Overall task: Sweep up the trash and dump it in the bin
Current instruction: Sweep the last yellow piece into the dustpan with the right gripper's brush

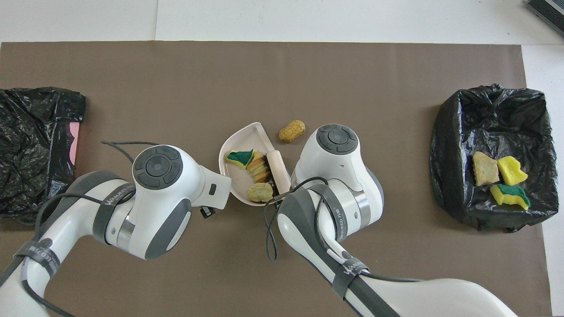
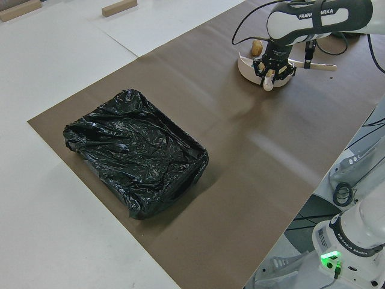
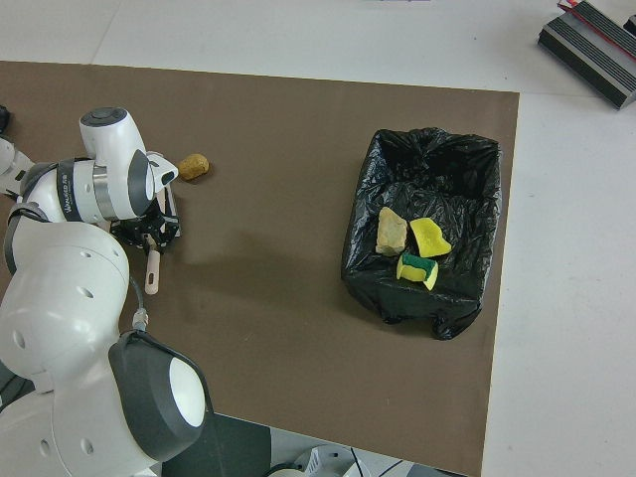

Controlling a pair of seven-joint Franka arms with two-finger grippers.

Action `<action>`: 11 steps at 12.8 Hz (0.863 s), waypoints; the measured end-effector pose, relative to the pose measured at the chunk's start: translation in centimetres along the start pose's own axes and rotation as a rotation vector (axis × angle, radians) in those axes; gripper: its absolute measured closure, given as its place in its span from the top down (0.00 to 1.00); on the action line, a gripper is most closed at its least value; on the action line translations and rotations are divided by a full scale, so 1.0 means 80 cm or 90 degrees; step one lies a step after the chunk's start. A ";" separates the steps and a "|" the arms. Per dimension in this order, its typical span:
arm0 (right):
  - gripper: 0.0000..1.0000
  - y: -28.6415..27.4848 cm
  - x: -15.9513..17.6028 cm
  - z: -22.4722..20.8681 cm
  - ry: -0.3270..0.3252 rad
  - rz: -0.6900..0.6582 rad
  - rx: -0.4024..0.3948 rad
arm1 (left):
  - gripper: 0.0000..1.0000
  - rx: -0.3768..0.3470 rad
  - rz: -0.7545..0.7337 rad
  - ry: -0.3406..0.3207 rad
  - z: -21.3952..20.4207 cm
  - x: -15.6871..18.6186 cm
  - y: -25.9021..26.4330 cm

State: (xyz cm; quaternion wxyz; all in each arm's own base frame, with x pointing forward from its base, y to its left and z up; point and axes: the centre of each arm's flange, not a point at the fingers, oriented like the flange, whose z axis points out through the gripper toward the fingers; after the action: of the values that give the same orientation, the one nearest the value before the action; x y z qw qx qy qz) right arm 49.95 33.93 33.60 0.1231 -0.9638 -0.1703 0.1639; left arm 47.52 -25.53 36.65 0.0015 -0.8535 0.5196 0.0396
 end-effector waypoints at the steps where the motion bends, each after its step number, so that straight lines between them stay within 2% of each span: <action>1: 0.25 -0.006 0.000 -0.001 0.001 -0.003 0.004 | 0.31 0.000 0.000 0.000 0.000 0.000 0.000; 3: 0.25 0.004 0.002 -0.018 0.017 0.006 0.008 | 0.31 0.000 0.000 0.000 0.001 0.000 0.000; 6: 0.25 0.066 0.006 -0.080 0.066 0.045 -0.001 | 0.31 0.000 -0.001 0.000 0.001 0.000 0.000; 9: 0.25 0.120 0.012 -0.125 0.106 0.049 -0.086 | 0.31 0.000 0.000 0.000 0.002 0.000 0.000; 11: 0.25 0.143 0.021 -0.133 0.117 0.034 -0.165 | 0.31 0.000 0.000 0.000 0.002 0.000 0.001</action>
State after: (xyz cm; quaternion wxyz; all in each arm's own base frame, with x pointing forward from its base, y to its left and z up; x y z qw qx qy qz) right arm 58.52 22.18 39.56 0.0082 -0.9868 -0.1524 0.0546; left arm 47.45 -25.53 36.52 0.0015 -0.8536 0.5195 0.0396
